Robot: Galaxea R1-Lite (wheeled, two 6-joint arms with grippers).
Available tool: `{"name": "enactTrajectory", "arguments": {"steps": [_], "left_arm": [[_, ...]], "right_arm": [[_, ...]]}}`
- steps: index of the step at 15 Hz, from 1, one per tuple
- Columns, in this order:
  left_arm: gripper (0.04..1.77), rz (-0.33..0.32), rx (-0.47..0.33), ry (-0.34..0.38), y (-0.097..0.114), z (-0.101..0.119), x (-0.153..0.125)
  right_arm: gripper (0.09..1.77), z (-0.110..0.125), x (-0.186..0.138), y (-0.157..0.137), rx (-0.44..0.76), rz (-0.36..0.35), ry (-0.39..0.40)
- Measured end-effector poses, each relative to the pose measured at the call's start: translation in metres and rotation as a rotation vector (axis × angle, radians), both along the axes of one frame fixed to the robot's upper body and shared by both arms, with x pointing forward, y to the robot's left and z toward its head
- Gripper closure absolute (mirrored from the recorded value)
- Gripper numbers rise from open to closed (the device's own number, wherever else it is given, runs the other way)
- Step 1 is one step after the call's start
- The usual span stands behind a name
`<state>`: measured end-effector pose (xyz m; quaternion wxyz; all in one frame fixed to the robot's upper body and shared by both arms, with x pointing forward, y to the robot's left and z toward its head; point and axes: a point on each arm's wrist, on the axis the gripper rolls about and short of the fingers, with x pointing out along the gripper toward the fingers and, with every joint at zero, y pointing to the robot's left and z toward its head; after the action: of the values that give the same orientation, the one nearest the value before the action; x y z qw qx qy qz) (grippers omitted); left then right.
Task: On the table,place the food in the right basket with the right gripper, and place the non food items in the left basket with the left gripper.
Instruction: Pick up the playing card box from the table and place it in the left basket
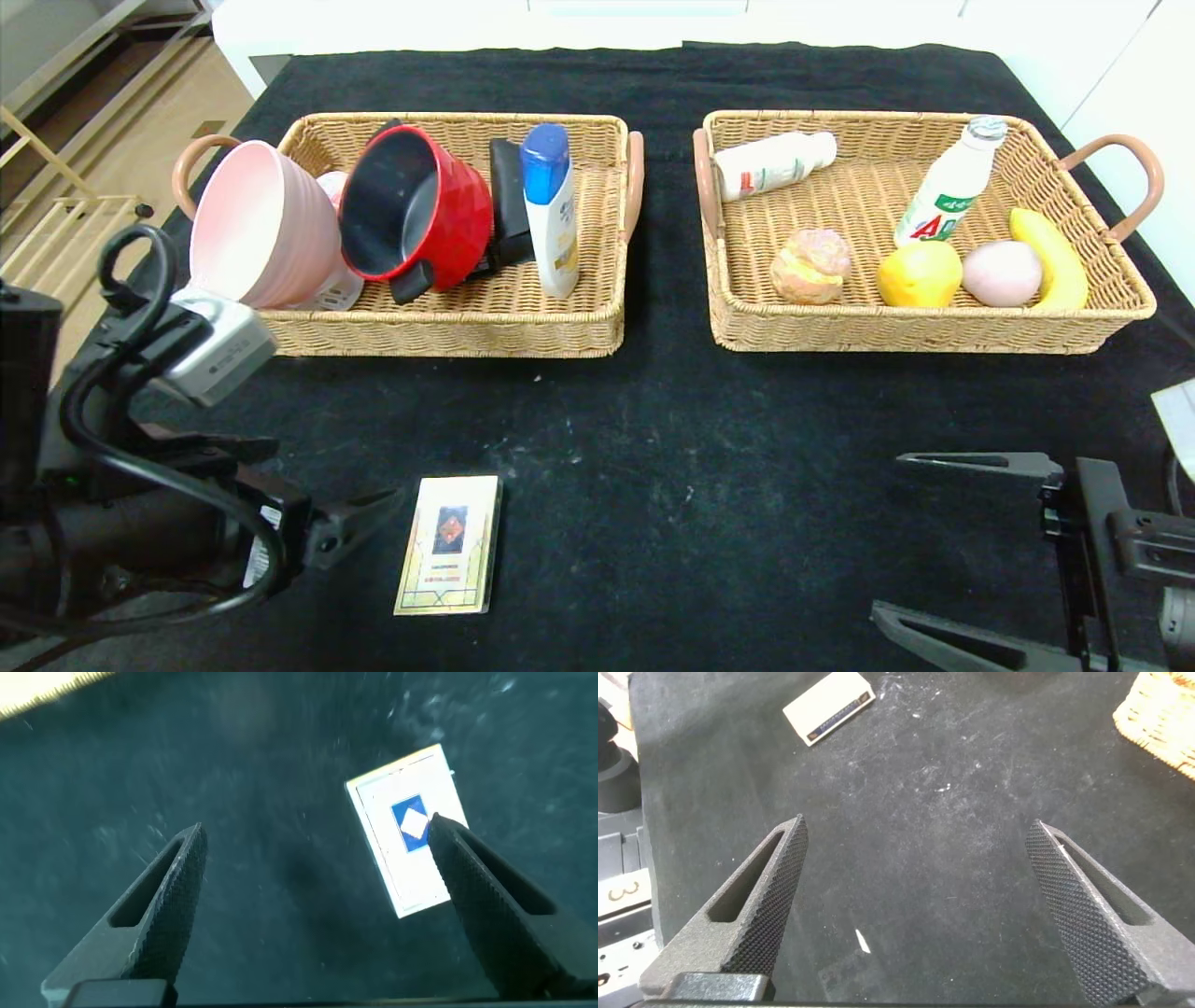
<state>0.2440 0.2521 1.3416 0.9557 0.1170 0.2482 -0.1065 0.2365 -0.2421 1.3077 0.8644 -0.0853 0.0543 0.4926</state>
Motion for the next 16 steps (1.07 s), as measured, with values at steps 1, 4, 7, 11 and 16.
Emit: {"name": "enactTrajectory", "arguments": {"steps": [1, 4, 7, 11, 16], "left_arm": [[0.11, 0.019, -0.005, 0.016, -0.007, -0.004, 0.003], [0.11, 0.051, -0.076, 0.068, -0.034, -0.013, 0.013], [0.1, 0.086, -0.145, 0.111, -0.051, -0.017, 0.023], [0.1, 0.06, -0.134, 0.165, -0.056, -0.027, 0.028], [0.1, 0.078, -0.111, 0.197, -0.057, -0.037, 0.035]], "right_arm": [[0.15, 0.0, 0.0, 0.0, -0.001, 0.0, 0.001], [0.15, -0.001, 0.0, 0.0, -0.01, 0.001, -0.008], [0.15, -0.001, 0.001, 0.0, -0.011, 0.001, -0.008], [0.15, -0.002, 0.0, 0.001, -0.013, 0.004, -0.009], [0.15, -0.002, 0.0, 0.001, -0.014, 0.004, -0.01]]}}
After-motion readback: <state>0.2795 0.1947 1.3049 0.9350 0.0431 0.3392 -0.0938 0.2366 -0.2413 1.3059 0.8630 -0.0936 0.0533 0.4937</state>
